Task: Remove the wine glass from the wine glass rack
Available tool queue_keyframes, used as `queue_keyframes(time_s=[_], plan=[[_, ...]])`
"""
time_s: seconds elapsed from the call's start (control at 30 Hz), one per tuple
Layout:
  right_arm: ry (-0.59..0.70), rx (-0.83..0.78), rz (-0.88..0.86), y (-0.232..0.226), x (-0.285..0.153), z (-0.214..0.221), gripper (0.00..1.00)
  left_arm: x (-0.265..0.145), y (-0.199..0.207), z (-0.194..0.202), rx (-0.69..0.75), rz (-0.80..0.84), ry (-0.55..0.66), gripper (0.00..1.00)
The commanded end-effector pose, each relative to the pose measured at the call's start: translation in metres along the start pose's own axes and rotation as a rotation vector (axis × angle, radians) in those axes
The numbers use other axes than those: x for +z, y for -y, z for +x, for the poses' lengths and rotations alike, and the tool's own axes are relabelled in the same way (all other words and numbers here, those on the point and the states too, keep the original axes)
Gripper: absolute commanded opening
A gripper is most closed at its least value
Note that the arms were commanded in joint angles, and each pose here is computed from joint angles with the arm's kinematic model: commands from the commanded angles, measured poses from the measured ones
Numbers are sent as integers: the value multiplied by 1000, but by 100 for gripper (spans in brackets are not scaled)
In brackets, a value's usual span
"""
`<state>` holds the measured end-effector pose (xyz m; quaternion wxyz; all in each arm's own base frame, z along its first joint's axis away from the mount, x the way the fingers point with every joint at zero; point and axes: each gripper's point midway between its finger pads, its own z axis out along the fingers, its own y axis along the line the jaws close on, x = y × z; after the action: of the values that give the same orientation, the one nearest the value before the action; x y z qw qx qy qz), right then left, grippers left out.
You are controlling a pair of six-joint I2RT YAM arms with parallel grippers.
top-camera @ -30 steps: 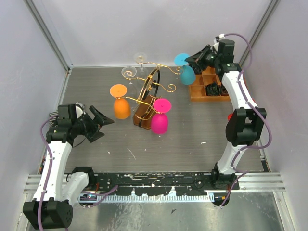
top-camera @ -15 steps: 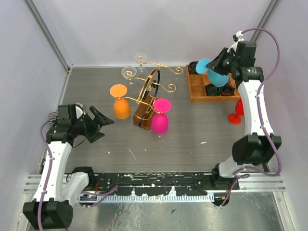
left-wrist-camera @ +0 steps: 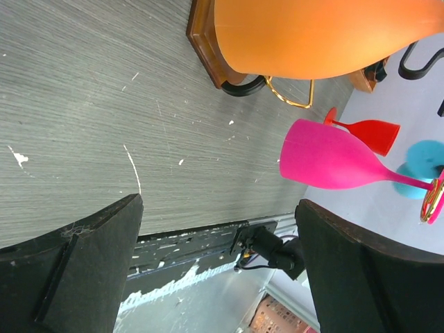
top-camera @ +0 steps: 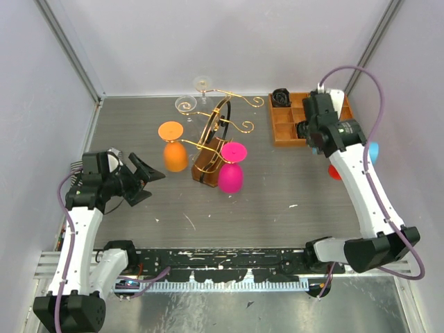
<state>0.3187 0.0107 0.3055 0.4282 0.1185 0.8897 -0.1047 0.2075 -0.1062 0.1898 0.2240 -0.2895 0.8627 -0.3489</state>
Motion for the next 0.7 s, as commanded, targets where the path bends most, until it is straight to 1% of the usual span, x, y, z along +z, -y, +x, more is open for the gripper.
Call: queue_keyframes(time_s=[0.0,0.1,0.17,0.4,0.53,0.6,0.67], plan=[[-92,-48,388,68,0,56,1,-2,6,6,1,47,-18,99],[-174,-54,457,75,11,95,1,-2,6,7,-3,56,-24,99],[-201,-53,501,80,17,112,1,-2,6,8,-3,58,-28,99],[-232,-85,646,84,24,125,1,1,3,13,-8,59,-49,99],[-283,-131,750,86,39,146,1,1,3,14,-11,60,-54,99],[-283,-151,831,90,45,155,1,1,3,14,-11,61,-55,99],[-302,-162,864,88,55,166,1,1,3,14,-11,59,-57,99]])
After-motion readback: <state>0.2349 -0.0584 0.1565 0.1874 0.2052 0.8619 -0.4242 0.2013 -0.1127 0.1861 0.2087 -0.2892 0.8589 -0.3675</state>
